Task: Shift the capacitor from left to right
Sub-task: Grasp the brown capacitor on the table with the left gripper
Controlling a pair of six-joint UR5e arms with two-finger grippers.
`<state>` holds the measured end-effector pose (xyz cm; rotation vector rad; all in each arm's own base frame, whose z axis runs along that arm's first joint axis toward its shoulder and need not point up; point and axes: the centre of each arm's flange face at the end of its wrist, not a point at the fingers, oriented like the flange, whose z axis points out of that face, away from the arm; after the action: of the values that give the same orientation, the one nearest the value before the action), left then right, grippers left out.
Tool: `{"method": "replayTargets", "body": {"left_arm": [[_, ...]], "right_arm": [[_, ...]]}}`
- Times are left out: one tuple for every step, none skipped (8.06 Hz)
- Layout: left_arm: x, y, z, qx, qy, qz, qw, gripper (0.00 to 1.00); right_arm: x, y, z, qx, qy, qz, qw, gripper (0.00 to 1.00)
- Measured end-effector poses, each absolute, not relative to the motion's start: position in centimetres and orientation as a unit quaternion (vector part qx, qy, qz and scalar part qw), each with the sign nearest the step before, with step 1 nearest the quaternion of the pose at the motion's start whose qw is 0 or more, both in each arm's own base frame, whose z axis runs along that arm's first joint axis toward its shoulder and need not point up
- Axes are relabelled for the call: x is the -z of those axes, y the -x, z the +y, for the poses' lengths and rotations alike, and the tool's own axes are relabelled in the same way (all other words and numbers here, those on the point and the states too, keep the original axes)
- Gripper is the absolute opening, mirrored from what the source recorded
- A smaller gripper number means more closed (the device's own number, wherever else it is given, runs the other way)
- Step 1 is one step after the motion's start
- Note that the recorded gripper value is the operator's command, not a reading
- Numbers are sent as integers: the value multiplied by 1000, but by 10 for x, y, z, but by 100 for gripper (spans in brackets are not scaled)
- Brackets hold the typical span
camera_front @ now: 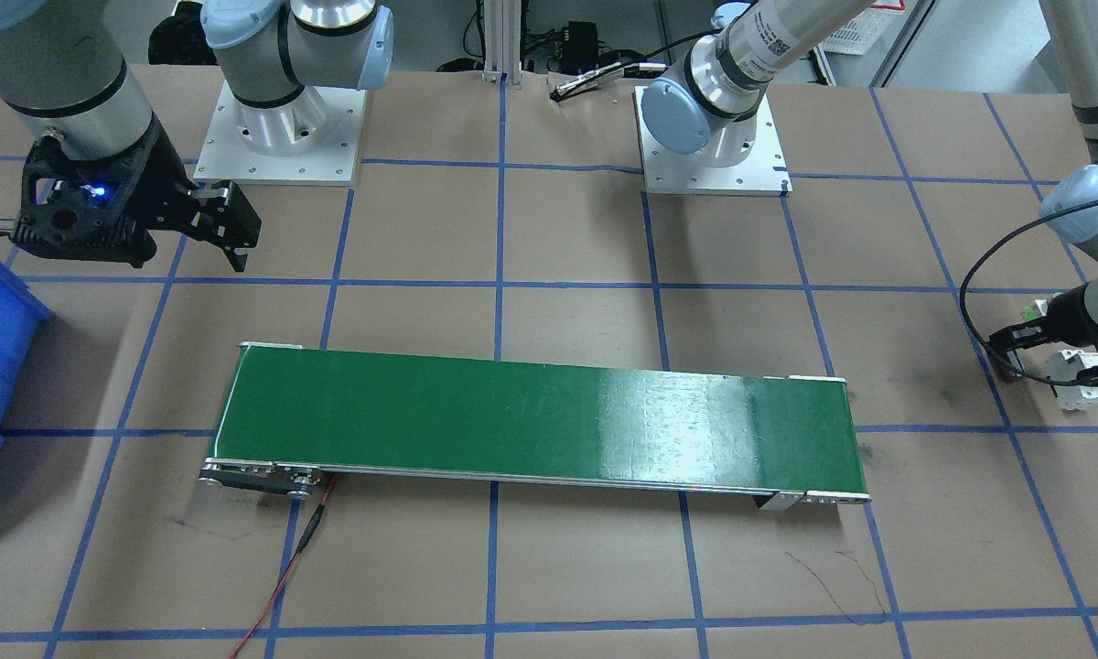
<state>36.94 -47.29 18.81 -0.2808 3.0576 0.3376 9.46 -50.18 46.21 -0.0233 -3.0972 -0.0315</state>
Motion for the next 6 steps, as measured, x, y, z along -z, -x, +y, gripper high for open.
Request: {"method": "replayTargets", "body": {"left_arm": [[-186,-370,-473,-111,86,990,25,62],[-181,-370,-473,-115,79,990,22,44],[-176,-371,-473,-117,75,990,19,6],[-174,-371,-474,-118,73,990,17,0],[-174,-372,-474,-118,69,991,17,0],[-177,-373,-475,-116,65,991,19,0]], "right_arm": [[-462,-95,-502,10,8,-1000,22,100],[-463,-95,-501,10,8,-1000,22,100],[-463,-95,-501,9,8,-1000,22,100],[-463,-95,-501,9,8,-1000,22,100],[-463,-95,-501,9,8,-1000,22,100],[-463,-95,-501,9,8,-1000,22,100]]}}
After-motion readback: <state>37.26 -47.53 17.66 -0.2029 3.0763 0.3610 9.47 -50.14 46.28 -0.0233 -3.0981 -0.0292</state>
